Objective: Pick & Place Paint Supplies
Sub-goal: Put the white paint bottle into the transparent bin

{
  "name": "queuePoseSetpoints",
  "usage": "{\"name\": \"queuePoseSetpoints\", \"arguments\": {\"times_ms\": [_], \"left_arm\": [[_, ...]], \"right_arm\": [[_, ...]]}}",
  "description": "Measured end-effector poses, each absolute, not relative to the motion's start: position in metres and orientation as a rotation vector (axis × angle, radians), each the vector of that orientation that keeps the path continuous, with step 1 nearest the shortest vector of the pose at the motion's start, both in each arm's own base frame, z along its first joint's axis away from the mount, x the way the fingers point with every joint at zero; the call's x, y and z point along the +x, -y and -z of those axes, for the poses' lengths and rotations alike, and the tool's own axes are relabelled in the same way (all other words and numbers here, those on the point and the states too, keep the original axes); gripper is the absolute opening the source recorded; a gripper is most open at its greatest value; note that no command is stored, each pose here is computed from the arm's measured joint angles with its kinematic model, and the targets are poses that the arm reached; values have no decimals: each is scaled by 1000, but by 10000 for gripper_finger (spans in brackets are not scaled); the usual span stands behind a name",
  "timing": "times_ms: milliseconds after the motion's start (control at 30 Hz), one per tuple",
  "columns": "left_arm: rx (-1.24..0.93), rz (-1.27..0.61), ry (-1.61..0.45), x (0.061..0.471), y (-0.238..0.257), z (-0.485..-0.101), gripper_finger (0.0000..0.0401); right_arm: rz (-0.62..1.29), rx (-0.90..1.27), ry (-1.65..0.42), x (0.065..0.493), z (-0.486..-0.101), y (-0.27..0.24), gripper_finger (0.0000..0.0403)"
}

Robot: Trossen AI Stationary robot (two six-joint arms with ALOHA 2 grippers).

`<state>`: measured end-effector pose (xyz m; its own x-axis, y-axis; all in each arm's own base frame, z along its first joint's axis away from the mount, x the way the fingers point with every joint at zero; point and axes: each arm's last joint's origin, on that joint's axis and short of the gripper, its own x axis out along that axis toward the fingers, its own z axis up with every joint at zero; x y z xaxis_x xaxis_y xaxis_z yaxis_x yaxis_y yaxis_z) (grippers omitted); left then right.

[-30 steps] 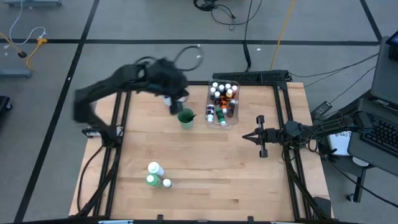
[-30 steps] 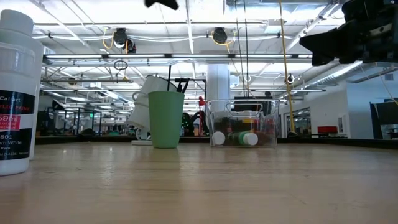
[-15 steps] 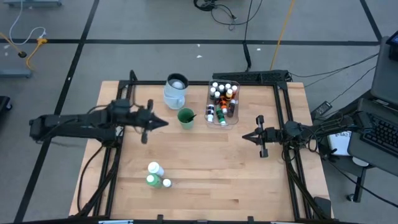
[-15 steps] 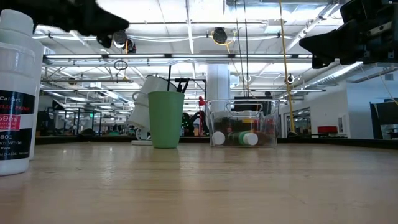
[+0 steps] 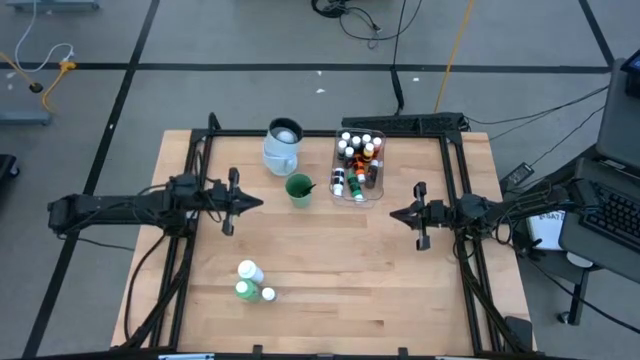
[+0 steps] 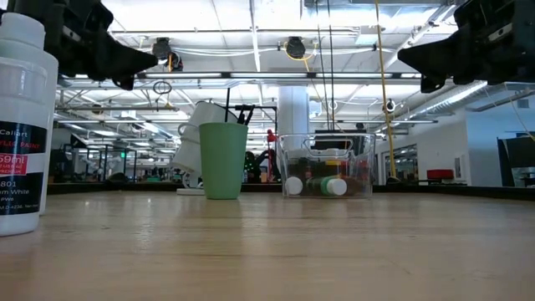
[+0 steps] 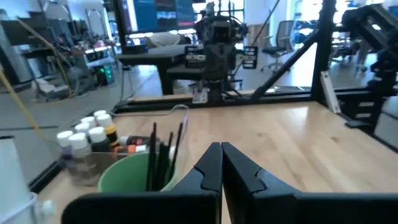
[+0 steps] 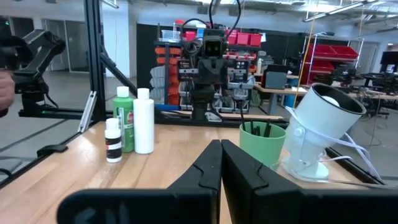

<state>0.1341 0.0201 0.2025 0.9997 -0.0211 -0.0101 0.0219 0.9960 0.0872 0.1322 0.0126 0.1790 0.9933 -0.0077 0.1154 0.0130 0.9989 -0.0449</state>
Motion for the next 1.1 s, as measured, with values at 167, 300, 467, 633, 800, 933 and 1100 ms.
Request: {"name": "queuePoseSetpoints", "arguments": {"times_ms": [167, 300, 467, 633, 800, 933, 1100], "left_arm": [[112, 7, -23, 133, -20, -195, 1], [114, -29, -32, 133, -21, -194, 1], [88, -29, -34, 133, -21, -193, 8], [59, -30, -34, 133, -21, -193, 4], [58, -34, -39, 133, -22, -193, 3], [44, -99, -43, 133, -23, -192, 2], [45, -132, -48, 133, -24, -192, 6]], "right_arm": [[18, -60, 115, 132, -179, -12, 2], [61, -65, 112, 132, -179, -11, 2], [64, -72, 110, 132, -179, -11, 2], [64, -73, 110, 132, -179, -11, 2], [64, -73, 109, 132, -179, -11, 2], [65, -72, 110, 132, -179, -11, 2], [69, -62, 110, 132, -179, -11, 2]]}}
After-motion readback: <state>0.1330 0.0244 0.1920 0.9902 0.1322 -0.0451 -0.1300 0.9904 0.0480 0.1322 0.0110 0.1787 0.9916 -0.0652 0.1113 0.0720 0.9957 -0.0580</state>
